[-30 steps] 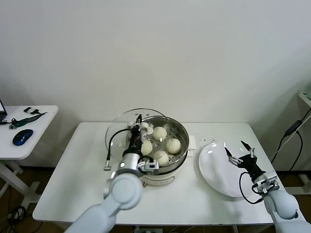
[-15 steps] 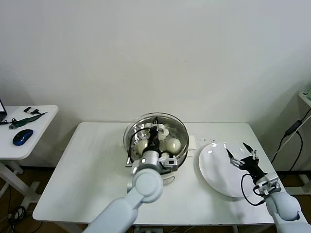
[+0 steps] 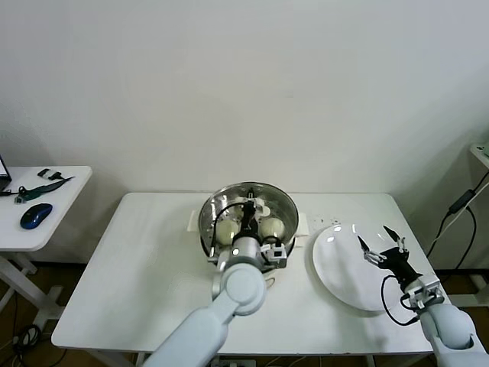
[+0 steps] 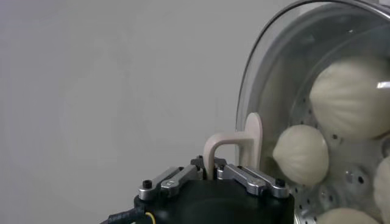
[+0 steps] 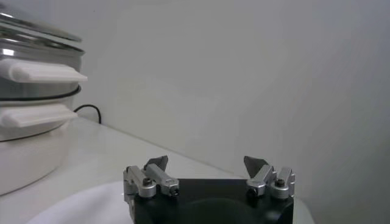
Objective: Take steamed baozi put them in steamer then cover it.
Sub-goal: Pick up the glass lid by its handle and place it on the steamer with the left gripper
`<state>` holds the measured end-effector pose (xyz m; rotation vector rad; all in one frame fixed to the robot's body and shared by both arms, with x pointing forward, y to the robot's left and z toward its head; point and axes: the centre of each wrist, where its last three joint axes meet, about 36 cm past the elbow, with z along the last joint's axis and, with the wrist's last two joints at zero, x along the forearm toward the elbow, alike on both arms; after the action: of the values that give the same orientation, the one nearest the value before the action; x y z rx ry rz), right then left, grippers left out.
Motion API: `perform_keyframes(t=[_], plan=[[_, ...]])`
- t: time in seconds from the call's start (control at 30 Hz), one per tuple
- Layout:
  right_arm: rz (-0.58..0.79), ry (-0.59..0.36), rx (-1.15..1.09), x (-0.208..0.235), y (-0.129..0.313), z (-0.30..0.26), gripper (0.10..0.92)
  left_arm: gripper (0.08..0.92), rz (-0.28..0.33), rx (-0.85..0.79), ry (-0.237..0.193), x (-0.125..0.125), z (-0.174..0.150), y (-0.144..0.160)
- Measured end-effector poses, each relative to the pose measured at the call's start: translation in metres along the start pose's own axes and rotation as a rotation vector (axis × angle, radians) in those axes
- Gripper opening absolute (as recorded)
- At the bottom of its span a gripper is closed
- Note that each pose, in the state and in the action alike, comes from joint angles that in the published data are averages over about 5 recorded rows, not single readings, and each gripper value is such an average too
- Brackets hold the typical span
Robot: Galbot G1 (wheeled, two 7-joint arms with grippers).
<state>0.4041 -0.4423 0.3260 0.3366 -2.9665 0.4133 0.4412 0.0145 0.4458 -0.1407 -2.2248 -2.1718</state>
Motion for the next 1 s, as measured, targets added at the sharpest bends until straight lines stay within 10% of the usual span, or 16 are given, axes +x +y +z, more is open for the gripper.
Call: perform_keyframes(t=[1.0], plan=[[-0.013, 0.004, 0.007, 0.006, -0.002, 0.004, 0.823, 0.155, -0.001, -0.029, 0.020, -0.011, -0.003, -0.016]])
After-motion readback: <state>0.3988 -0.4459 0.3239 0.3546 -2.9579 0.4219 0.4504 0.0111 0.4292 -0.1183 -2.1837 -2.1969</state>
